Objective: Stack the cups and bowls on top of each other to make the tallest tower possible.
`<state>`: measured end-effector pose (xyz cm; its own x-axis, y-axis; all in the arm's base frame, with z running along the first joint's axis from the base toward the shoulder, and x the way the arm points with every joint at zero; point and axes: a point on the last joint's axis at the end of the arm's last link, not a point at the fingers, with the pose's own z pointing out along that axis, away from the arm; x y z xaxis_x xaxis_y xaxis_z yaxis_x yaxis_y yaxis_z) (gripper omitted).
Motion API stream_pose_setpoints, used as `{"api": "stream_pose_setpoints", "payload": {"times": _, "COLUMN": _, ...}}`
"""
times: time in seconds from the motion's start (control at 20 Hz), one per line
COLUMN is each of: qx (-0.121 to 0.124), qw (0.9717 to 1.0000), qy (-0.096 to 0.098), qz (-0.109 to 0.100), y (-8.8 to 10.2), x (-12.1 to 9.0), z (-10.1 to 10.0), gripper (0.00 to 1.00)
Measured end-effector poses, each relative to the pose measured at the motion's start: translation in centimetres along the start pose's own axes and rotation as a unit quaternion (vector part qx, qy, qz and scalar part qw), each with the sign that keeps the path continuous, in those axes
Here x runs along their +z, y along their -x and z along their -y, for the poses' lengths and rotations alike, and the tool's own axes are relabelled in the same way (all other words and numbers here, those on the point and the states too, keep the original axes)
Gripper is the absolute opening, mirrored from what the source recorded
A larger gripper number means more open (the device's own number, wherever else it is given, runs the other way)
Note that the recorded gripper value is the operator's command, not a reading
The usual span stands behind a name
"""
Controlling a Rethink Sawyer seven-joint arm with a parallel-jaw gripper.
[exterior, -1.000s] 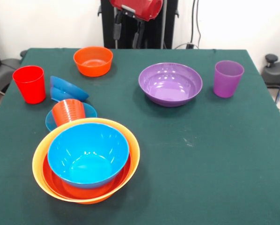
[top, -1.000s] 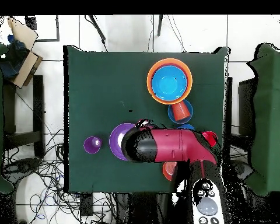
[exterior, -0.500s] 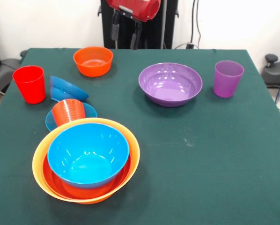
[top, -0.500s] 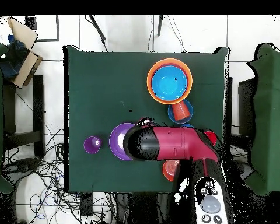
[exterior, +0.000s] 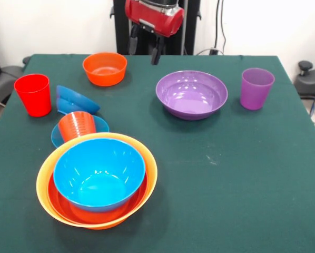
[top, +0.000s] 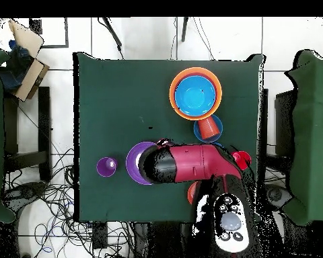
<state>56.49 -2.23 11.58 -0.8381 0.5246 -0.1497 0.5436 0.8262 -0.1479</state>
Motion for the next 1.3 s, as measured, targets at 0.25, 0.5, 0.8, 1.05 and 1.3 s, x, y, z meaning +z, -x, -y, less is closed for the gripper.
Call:
{"api": "stream_pose_setpoints", "payload": {"times": 0.25, "qx": -0.006, "qw": 0.9997, "qy": -0.015, "qz": -0.017, "y": -1.0, "x": 2.2, "z": 1.1, "gripper": 1.0}}
{"api": "stream_pose_setpoints", "payload": {"times": 0.5, "qx": -0.017, "qw": 0.999, "qy": -0.035, "qz": -0.022, "y": -1.7, "x": 3.4, "z": 2.7, "gripper": 1.0}}
{"api": "stream_pose_setpoints", "payload": {"times": 0.8, "qx": -0.023, "qw": 0.998, "qy": -0.058, "qz": -0.006, "y": -1.1, "x": 3.1, "z": 5.3, "gripper": 1.0}}
{"api": "stream_pose_setpoints", "payload": {"times": 1.05, "qx": -0.036, "qw": 0.9969, "qy": -0.069, "qz": 0.015, "y": -1.1, "x": 4.0, "z": 7.7, "gripper": 1.0}}
{"api": "stream_pose_setpoints", "payload": {"times": 1.3, "qx": -0.039, "qw": 0.9971, "qy": -0.057, "qz": 0.032, "y": -1.5, "x": 5.1, "z": 8.9, "gripper": 1.0}}
